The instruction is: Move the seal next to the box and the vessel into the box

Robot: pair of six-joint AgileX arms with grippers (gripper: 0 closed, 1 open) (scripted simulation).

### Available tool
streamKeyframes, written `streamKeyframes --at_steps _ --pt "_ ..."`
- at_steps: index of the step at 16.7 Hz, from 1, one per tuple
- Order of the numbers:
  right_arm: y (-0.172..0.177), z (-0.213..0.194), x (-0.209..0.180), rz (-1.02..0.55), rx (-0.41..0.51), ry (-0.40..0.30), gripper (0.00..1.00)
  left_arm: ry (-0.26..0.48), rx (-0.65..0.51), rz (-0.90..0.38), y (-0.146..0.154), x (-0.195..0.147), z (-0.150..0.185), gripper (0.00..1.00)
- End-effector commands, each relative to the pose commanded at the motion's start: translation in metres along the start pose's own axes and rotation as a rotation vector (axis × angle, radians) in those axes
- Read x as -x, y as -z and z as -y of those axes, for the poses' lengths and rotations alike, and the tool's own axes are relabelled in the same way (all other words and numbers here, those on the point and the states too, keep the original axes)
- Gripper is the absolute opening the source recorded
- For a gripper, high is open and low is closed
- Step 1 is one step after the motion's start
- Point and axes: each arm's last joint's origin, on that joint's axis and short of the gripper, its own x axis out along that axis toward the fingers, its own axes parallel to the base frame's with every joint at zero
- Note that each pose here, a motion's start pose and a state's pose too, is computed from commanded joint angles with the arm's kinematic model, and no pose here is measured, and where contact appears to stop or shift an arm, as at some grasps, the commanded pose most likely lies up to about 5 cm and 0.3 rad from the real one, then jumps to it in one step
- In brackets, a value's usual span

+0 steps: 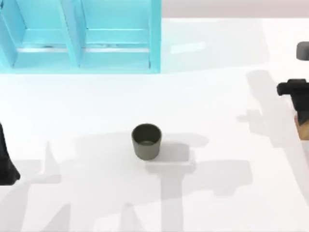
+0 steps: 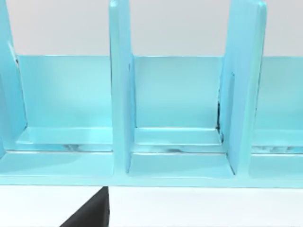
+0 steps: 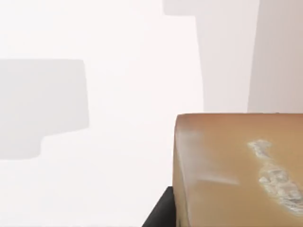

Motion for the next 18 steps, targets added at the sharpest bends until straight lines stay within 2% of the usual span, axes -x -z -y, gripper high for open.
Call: streamKeyframes --at_steps 6,14,18 --pt "-0.002 -0.001 -0.001 0.0 0.003 0.0 0.0 0.0 0.0 0.0 0.0 0.0 0.0 1.0" --pt "-0.003 0.0 -0.061 0.002 0.001 0.0 0.0 0.0 0.0 0.0 0.0 0.0 0.0 1.0" --pt "-0.003 0.0 -0.065 -0.001 0.0 0.001 0.0 0.0 0.0 0.0 0.0 0.0 0.0 1.0"
